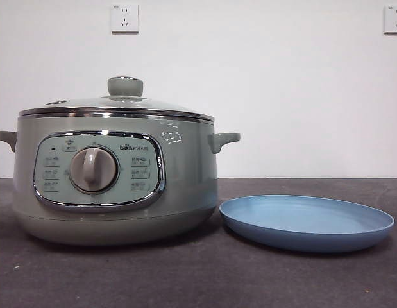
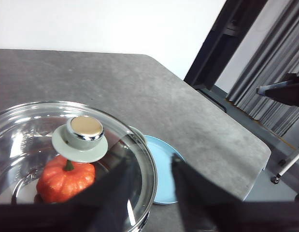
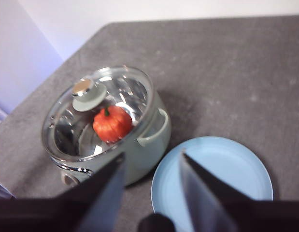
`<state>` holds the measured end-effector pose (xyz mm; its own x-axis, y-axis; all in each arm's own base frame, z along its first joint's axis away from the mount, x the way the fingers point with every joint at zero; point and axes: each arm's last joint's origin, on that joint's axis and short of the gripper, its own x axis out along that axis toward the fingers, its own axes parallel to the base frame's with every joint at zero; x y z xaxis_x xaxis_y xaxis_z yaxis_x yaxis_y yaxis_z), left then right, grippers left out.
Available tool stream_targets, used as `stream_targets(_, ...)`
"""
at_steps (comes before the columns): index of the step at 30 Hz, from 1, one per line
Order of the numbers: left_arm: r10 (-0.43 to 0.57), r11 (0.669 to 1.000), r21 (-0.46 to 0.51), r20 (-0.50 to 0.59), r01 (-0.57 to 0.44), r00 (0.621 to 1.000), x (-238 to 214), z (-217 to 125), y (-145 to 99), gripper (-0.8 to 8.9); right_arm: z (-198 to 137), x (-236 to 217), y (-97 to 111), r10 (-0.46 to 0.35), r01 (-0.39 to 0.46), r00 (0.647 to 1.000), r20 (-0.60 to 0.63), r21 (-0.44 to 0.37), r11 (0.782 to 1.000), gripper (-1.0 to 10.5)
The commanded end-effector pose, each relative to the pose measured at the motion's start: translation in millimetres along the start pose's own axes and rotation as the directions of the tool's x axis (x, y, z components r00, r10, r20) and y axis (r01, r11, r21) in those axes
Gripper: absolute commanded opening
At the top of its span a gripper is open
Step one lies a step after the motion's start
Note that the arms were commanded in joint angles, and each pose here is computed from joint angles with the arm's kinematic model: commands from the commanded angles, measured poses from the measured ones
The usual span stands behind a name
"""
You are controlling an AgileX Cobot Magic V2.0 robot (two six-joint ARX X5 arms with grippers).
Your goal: Take the pumpkin out from the steamer,put the pumpkin in the blue plate,close the lid
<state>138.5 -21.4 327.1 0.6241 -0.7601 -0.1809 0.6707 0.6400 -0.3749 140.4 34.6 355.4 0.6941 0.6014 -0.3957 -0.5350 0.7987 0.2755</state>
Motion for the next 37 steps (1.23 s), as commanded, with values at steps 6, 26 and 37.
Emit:
stream_targets(6, 0.105, 0.994, -0.007, 0.021, -0.105, 0.994, 2, 1, 0, 4.78, 1, 10, -6, -0.004, 0.004, 0.999, -0.033, 0.008, 1.000, 4.7)
stream_targets(26, 0.302, 0.947, 0.197, -0.277, -0.253, 0.912, 121, 44, 7, 4.58, -1, 14, -8, -0.002, 0.004, 0.998, -0.069, 0.028, 1.000, 4.7)
stream_targets(37, 0.330, 0.940, 0.226, -0.409, -0.256, 0.851, 175, 19, 27, 4.58, -2, 14, -8, -0.006, 0.009, 0.997, -0.079, 0.033, 0.999, 4.7)
